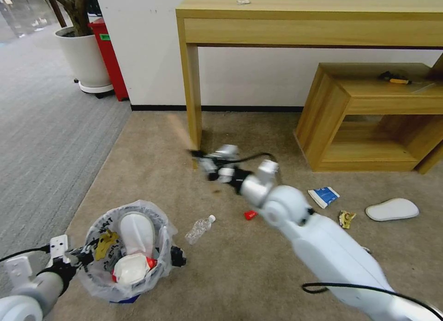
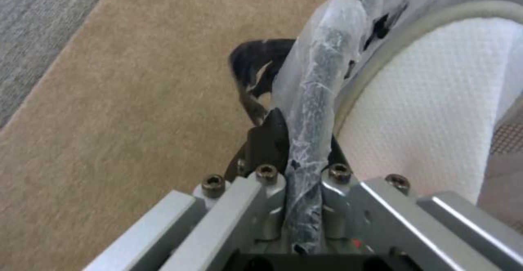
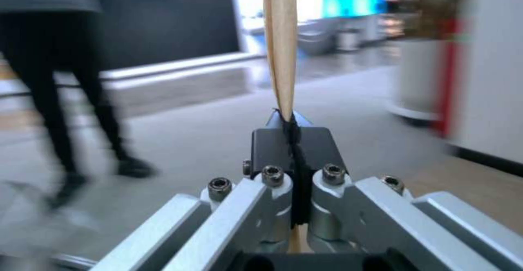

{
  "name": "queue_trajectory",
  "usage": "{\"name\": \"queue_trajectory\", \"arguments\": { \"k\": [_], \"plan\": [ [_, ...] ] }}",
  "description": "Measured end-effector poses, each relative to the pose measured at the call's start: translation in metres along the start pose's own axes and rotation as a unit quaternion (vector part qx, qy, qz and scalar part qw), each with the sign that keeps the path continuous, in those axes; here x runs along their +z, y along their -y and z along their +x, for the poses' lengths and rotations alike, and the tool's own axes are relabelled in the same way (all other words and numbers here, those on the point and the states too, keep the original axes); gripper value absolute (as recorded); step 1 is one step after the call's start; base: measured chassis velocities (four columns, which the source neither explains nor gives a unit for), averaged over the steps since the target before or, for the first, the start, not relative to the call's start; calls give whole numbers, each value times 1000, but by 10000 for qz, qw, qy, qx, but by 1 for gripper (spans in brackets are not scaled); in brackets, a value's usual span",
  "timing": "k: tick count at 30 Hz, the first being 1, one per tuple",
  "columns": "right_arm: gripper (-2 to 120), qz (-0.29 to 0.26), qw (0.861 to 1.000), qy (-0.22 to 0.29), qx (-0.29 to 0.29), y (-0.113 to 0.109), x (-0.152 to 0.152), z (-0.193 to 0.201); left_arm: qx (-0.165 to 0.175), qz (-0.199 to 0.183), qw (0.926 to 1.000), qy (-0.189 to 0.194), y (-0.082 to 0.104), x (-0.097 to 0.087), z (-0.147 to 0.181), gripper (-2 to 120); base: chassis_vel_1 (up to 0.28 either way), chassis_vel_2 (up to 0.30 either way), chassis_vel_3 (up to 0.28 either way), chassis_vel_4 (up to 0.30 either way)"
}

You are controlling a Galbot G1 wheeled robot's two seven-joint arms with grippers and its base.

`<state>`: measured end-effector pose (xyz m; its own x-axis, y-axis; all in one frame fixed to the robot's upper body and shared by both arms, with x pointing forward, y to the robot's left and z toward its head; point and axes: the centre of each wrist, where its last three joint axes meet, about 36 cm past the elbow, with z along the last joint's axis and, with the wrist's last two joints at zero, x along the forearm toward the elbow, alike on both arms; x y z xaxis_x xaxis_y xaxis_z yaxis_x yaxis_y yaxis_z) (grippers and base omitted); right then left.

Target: Pick up the trash bin and place the garbage on the floor into it.

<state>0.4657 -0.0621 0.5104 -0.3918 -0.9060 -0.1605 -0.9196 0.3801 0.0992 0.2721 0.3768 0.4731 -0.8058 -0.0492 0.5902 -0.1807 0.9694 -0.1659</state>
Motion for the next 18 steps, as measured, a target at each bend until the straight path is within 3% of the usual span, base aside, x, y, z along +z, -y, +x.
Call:
{"name": "queue_trajectory", "arguments": {
  "k": [2, 3, 7, 15, 18],
  "plan": [
    [0, -144, 9994, -70, -305, -21, 12, -19, -12, -43, 10000, -36, 4, -1, -5, 1, 0, 0, 0, 0],
    [0, -144, 9994, -70, -305, -21, 12, -19, -12, -43, 10000, -36, 4, -1, -5, 1, 0, 0, 0, 0],
    [0, -203, 9979, -431, -438, -45, 55, -29, -26, -98, 9999, -55, 7, -4, -7, 1, 0, 0, 0, 0],
    [0, -109, 9967, -692, -422, -57, 95, -26, 4, -133, 9999, -77, 8, -4, -3, 1, 0, 0, 0, 0],
    [8, -116, 9965, -731, -382, -57, 105, -27, 18, -134, 9999, -75, 10, -4, -2, 1, 0, 0, 0, 0]
  ]
}}
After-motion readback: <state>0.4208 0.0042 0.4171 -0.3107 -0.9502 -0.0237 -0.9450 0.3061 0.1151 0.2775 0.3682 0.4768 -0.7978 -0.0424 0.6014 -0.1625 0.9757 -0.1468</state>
